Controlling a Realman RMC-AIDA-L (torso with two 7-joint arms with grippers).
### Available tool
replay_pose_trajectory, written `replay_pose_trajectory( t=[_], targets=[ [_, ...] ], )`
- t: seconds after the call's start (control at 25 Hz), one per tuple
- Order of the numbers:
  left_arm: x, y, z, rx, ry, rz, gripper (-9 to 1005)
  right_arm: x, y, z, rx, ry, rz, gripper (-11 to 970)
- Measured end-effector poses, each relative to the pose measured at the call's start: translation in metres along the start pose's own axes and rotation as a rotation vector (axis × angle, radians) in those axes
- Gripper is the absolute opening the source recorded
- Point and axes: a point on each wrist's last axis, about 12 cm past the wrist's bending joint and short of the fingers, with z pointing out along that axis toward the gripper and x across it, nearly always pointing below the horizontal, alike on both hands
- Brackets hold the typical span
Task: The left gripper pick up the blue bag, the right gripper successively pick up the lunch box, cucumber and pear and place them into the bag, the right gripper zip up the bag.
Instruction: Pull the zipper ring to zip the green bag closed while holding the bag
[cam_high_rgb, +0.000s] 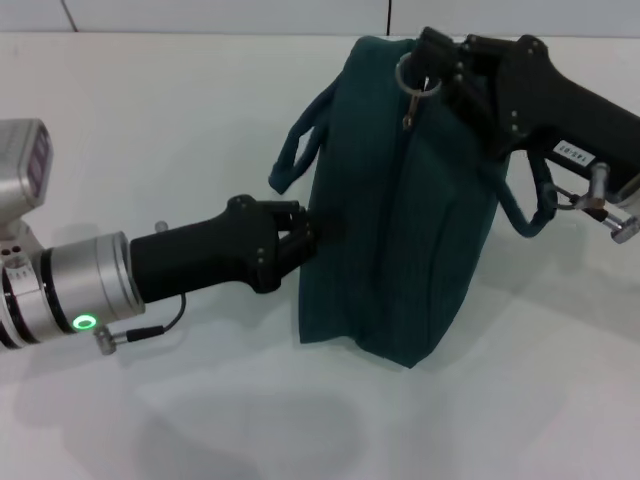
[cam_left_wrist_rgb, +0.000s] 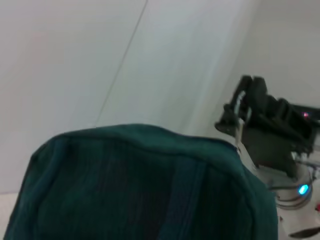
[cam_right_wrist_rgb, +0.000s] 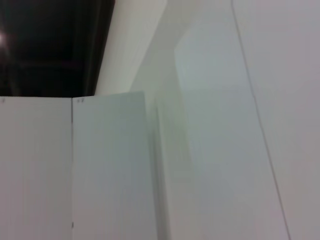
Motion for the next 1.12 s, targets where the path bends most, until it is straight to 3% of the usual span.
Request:
replay_pose_trajectory(
  t=[0.04,0.28,1.12],
  targets=[
    [0.001,0.000,0.000,0.003,0.006,0.000,85,0.000,-0.001,0.000,0.006,0.000,0.003,18],
    [0.003,-0.003,0.000,0.025,0.028,0.000,61,0.002,-0.004,-0.001,0.038,0.020,0.018,18],
    [0.010,-0.012,-0.003,0.101,0.093,-0.016,61,0.003,-0.012,-0.007,0.120,0.023,0.055,18]
  ],
)
